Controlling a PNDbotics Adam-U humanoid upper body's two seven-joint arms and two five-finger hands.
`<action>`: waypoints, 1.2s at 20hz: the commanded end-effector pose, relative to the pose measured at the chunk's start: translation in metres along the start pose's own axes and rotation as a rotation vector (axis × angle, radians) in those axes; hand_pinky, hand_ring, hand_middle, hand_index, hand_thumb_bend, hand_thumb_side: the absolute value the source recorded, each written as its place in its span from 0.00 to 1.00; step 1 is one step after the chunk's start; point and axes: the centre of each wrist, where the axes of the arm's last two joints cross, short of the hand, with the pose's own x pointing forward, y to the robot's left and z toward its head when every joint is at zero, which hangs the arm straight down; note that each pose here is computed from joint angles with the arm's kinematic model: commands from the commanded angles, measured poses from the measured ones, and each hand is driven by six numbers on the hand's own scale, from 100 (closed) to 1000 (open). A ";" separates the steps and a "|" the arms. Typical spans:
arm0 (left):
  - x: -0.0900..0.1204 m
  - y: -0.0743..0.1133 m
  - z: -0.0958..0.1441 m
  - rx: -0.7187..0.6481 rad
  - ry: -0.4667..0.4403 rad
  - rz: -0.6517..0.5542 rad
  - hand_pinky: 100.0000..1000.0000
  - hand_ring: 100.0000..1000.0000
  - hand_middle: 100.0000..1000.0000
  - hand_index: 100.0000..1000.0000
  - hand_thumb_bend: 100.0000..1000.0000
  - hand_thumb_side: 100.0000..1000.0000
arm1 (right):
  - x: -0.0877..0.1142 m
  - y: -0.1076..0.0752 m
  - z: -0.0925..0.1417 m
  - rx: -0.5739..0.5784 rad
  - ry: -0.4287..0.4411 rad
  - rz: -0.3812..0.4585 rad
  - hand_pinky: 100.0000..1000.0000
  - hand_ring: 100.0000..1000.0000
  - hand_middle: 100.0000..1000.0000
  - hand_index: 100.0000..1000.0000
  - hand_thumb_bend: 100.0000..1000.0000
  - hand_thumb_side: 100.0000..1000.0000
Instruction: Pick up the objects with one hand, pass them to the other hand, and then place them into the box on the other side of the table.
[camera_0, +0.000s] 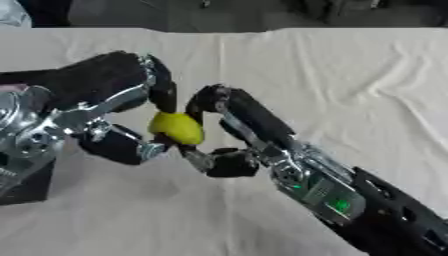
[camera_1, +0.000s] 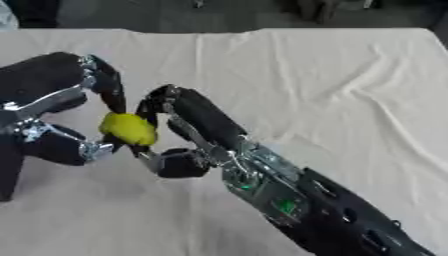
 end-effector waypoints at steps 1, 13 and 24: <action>-0.001 0.011 0.004 0.045 -0.003 -0.003 0.59 0.50 0.37 0.38 0.09 0.00 | 0.000 -0.005 0.001 0.005 -0.007 0.012 0.79 0.66 0.35 0.50 0.04 0.00; -0.008 0.006 0.002 0.024 0.026 -0.036 0.59 0.48 0.33 0.35 0.26 0.00 | 0.000 -0.009 0.002 0.042 -0.004 0.054 0.79 0.80 0.54 0.71 0.29 0.03; -0.027 0.004 0.008 0.043 0.100 -0.057 0.58 0.48 0.31 0.33 0.29 0.00 | 0.001 -0.011 0.004 0.040 0.013 0.090 0.80 0.83 0.60 0.78 0.21 0.15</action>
